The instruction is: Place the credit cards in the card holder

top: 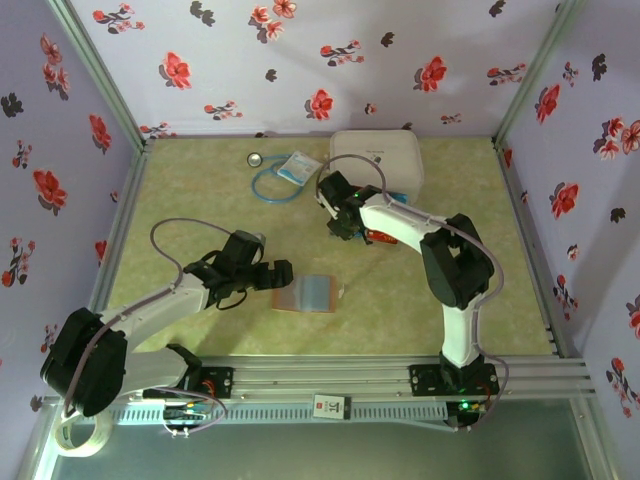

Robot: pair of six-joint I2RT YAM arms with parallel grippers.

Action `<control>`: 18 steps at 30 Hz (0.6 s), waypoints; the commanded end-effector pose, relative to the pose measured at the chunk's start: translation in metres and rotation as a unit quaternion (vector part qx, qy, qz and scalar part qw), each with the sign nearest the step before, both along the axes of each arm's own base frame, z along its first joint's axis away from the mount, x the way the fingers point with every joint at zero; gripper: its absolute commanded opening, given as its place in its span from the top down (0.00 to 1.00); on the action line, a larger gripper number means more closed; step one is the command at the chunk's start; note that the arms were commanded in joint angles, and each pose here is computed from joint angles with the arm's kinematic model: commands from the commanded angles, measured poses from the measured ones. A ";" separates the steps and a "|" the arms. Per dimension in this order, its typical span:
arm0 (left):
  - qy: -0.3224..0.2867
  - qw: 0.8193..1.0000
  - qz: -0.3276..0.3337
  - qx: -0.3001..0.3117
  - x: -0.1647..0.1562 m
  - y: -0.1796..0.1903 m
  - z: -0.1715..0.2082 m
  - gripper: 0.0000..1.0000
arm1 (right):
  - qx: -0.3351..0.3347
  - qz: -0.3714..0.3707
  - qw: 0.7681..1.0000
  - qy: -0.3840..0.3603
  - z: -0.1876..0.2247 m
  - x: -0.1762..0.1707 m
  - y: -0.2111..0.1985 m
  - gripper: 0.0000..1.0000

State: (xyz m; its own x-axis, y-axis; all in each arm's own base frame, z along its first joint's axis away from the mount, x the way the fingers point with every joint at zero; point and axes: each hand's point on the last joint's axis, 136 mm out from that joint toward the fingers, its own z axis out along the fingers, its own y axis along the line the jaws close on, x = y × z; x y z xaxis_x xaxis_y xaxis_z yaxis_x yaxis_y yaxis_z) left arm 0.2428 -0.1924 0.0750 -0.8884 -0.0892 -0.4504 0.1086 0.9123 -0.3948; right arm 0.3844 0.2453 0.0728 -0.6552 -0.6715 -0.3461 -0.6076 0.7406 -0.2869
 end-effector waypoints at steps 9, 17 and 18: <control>0.003 1.000 0.005 -0.006 0.003 -0.001 0.000 0.00 | 0.015 0.002 0.999 -0.031 0.017 -0.001 0.001 0.66; 0.003 1.000 0.005 -0.006 0.003 0.000 0.000 0.00 | -0.011 0.005 0.999 -0.037 0.012 0.008 -0.002 0.62; 0.003 1.000 0.005 -0.006 0.002 0.000 0.000 0.00 | -0.013 0.006 0.999 -0.035 0.010 0.008 -0.003 0.62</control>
